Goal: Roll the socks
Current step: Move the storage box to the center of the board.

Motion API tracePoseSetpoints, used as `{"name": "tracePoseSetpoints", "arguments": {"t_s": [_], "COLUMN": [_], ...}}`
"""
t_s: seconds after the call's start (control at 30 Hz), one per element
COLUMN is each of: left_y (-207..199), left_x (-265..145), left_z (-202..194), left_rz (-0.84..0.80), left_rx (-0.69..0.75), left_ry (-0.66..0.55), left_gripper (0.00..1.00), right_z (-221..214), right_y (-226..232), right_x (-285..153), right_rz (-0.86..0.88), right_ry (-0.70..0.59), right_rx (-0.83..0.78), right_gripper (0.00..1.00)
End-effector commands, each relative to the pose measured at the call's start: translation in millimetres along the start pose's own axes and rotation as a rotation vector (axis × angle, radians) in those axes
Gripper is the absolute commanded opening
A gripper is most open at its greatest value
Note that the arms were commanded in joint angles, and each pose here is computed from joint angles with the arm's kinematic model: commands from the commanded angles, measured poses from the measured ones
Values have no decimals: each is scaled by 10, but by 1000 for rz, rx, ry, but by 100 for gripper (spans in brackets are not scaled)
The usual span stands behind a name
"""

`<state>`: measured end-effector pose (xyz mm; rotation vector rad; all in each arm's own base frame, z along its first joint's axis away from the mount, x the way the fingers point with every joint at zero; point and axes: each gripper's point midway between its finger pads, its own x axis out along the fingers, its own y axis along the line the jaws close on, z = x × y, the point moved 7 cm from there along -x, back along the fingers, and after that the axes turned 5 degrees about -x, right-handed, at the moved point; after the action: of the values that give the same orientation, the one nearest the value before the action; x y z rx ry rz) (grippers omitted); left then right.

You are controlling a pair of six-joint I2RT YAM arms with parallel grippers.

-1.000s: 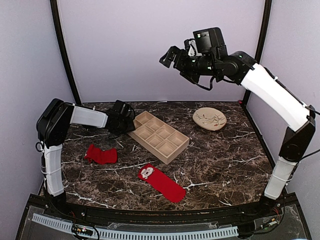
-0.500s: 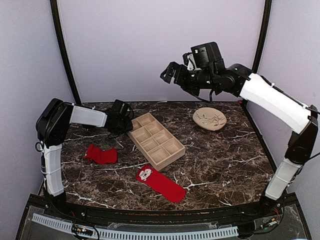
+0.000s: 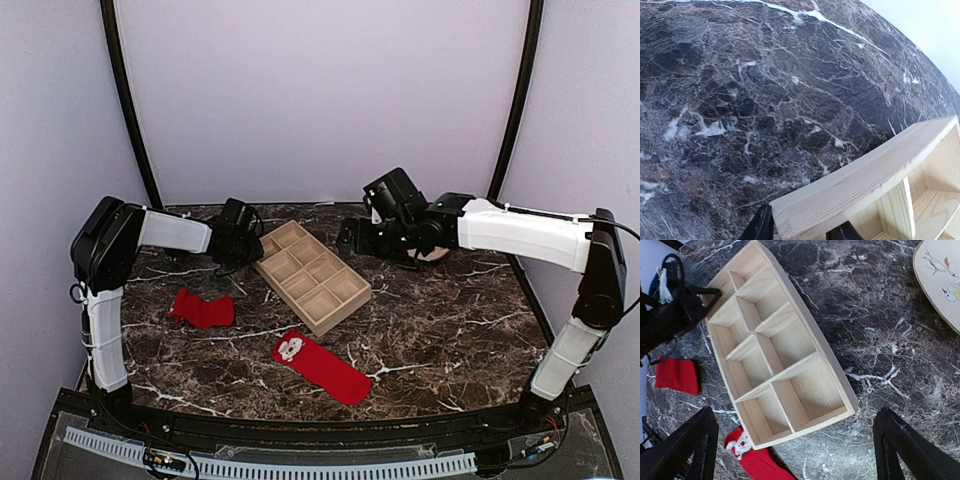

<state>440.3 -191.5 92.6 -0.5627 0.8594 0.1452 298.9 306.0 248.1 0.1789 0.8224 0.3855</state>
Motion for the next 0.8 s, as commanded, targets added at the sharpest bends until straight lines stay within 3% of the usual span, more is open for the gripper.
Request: {"name": "tracePoseSetpoints", "arguments": {"t_s": [0.0,0.33,0.77], "left_y": [337,331,296], "left_x": [116,126,-6], "left_z": [-148,-136,-15], "left_rz": [98,119,262], "left_rx": [-94,-230,-392], "left_ry": [84,75,-8], "left_gripper": [16,0,0], "right_z": [-102,-260,-262], "right_y": [-120,-239,-269], "right_x": [-22,27,-78], "right_rz": [-11,-50,-28], "right_ry": [-20,-6,-40], "right_rx": [23,48,51], "right_gripper": [100,100,100]}}
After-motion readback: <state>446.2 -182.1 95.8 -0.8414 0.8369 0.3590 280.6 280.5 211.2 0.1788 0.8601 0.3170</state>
